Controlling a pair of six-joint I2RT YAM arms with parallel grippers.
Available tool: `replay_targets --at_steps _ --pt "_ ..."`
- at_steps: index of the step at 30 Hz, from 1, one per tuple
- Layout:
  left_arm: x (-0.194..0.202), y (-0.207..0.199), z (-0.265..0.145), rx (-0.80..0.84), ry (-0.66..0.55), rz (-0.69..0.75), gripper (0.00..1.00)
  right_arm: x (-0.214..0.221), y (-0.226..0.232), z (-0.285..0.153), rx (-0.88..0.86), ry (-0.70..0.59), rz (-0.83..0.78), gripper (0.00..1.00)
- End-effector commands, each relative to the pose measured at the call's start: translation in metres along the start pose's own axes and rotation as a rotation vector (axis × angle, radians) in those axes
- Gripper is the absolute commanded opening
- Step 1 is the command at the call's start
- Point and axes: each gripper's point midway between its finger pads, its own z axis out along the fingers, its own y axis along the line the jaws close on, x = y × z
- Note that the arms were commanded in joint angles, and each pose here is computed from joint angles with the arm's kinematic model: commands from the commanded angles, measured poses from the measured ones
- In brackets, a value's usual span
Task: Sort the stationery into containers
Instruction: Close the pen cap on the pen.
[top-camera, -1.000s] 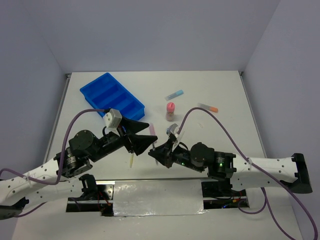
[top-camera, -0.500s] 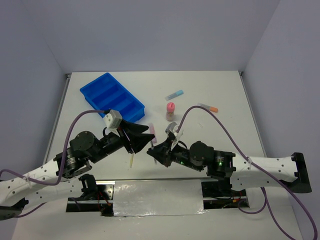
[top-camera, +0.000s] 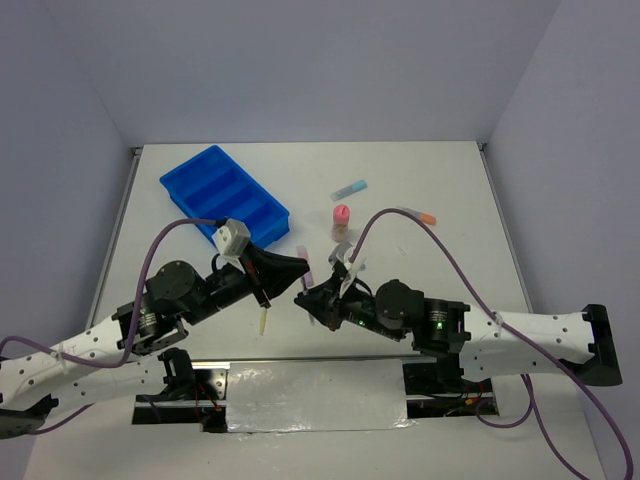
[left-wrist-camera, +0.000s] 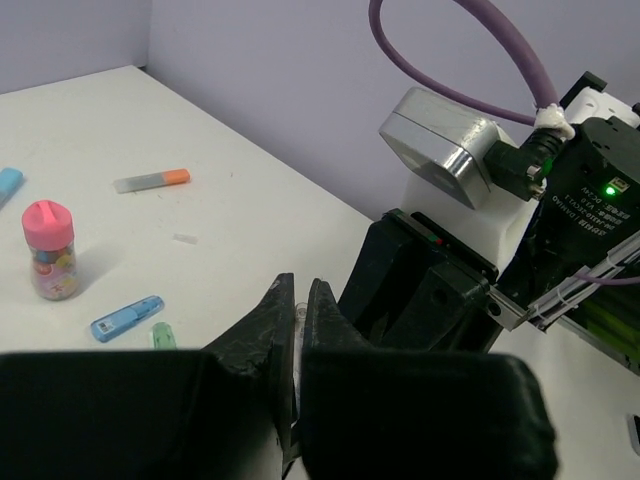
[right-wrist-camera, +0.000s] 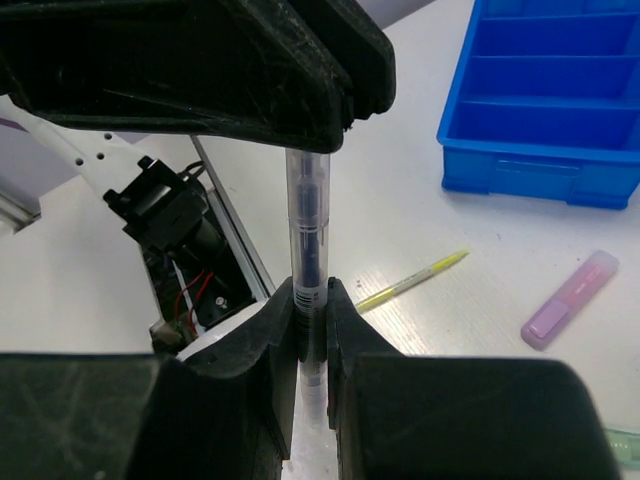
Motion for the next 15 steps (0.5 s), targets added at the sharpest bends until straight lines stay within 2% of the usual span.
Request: replay_targets --at_steps 1,10,15 --pt "-0.001 -0.005 0.004 0.020 0.005 0.001 0.00 -0.055 0.013 -0.001 -0.031 -0.135 0.011 0.00" --pt "0.028 0.001 0.006 0.022 0.046 -0.049 0.00 -0.152 0.015 -0.007 -0.007 -0.326 -0.064 0.00" --pt "0.042 0.004 0.006 0.018 0.073 -0.060 0.00 -0.183 0.013 -0.009 -0.006 -0.386 -0.075 0.00"
